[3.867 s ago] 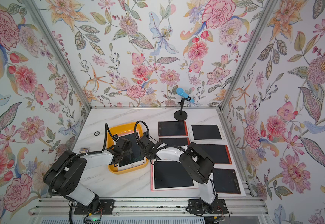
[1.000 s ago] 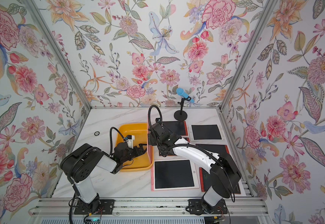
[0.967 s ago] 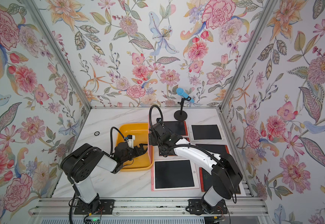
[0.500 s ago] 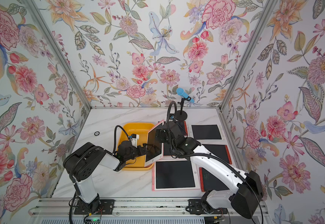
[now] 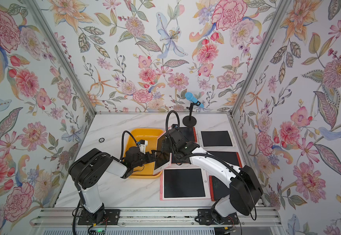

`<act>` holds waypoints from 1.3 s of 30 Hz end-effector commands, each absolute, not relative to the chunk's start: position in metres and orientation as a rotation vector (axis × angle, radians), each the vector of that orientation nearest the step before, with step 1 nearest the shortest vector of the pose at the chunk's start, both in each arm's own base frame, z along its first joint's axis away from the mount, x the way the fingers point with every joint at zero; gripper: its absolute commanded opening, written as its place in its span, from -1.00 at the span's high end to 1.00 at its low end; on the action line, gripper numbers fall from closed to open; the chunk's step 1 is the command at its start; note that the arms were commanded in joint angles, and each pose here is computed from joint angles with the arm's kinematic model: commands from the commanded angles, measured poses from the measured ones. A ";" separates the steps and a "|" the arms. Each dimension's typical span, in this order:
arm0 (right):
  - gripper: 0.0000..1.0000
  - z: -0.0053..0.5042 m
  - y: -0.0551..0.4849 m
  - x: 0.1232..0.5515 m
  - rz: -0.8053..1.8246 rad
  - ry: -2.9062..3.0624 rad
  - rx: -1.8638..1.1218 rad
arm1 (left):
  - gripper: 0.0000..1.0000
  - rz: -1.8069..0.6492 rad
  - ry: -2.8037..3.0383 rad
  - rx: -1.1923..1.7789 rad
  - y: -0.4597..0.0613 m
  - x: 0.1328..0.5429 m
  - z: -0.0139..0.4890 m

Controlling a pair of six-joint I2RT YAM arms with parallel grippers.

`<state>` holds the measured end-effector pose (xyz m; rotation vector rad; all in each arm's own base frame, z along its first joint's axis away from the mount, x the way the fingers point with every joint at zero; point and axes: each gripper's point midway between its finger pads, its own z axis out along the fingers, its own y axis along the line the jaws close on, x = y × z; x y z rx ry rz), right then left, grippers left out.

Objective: Take out the writing tablet from the storage box
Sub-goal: Pick up the writing tablet from the storage box.

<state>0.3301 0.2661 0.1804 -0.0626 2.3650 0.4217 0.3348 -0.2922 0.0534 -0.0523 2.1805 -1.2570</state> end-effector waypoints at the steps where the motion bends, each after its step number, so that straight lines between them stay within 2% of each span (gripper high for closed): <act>1: -0.46 0.165 0.262 0.327 0.408 2.419 -0.037 | -0.98 -1.124 2.559 -0.118 -0.274 0.282 -0.035; 3: -0.26 0.159 0.262 0.326 0.411 2.435 -0.034 | -0.98 -1.127 2.557 -0.116 -0.275 0.282 -0.035; 6: 0.26 0.157 0.260 0.327 0.407 2.438 -0.004 | -0.98 -1.132 2.556 -0.115 -0.275 0.282 -0.036; 7: 0.37 0.158 0.260 0.327 0.408 2.435 0.007 | -0.98 -1.134 2.554 -0.116 -0.276 0.282 -0.036; 12: 0.68 0.157 0.262 0.327 0.424 2.438 0.008 | -0.98 -1.154 2.545 -0.122 -0.276 0.282 -0.034; 15: 1.00 0.154 0.262 0.326 0.415 2.440 0.007 | -0.98 -1.158 2.539 -0.121 -0.276 0.282 -0.033; 23: 1.00 0.174 0.267 0.329 0.425 2.377 -0.018 | -0.98 -1.168 2.499 -0.186 -0.252 0.286 -0.022; 34: 1.00 0.262 0.266 0.334 0.434 2.154 -0.072 | -0.98 -0.997 2.479 -0.258 -0.193 0.326 0.001; 39: 1.00 0.302 0.256 0.332 0.412 2.076 -0.100 | -0.98 -0.898 2.533 -0.296 -0.179 0.351 -0.008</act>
